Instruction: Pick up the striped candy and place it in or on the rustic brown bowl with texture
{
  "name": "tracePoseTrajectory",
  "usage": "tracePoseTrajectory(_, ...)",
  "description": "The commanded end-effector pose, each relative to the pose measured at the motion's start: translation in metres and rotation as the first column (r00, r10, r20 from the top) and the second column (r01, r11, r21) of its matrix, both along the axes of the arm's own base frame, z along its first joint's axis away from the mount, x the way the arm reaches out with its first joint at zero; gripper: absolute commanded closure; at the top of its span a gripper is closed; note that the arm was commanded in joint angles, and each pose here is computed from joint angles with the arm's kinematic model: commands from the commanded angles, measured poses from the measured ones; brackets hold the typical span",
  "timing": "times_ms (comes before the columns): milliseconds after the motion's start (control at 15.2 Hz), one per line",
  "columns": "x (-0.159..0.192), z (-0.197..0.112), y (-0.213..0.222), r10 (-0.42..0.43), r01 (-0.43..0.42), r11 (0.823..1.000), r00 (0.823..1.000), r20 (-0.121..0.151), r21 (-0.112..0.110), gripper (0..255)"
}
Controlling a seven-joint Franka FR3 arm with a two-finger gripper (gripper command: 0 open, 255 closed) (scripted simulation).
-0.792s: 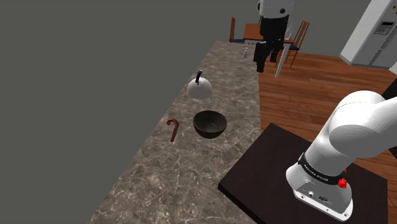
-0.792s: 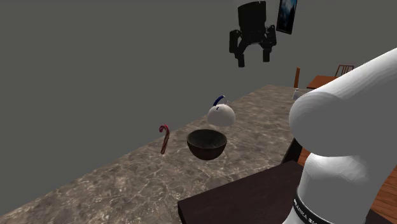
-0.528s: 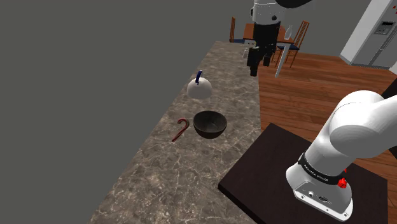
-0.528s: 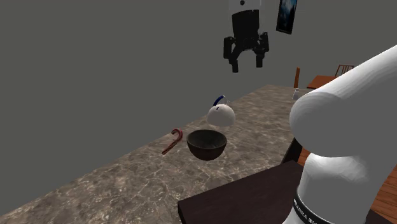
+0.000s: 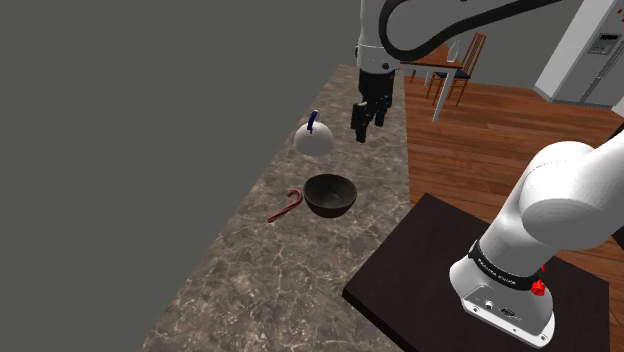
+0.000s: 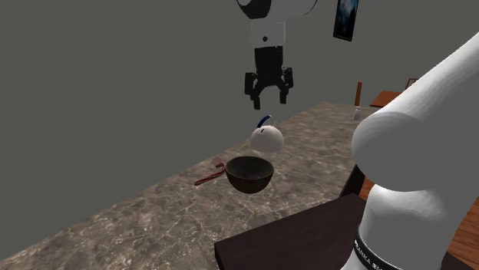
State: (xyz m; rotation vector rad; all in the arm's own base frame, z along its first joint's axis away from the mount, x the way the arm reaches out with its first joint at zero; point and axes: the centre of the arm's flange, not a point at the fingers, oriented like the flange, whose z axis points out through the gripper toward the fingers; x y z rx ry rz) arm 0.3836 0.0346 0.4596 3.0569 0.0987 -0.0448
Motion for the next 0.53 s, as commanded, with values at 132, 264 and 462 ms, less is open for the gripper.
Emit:
tracePoseTrajectory(132,0.03,-0.035,0.019,0.044,-0.044,0.999,0.999,0.022,0.023,0)
tracePoseTrajectory(264,0.044,-0.052,0.03,0.066,-0.067,0.997,0.997,0.033,0.034,0)
tracePoseTrajectory(462,0.066,-0.076,0.048,0.098,-0.1,0.994,0.994,0.048,0.049,0)
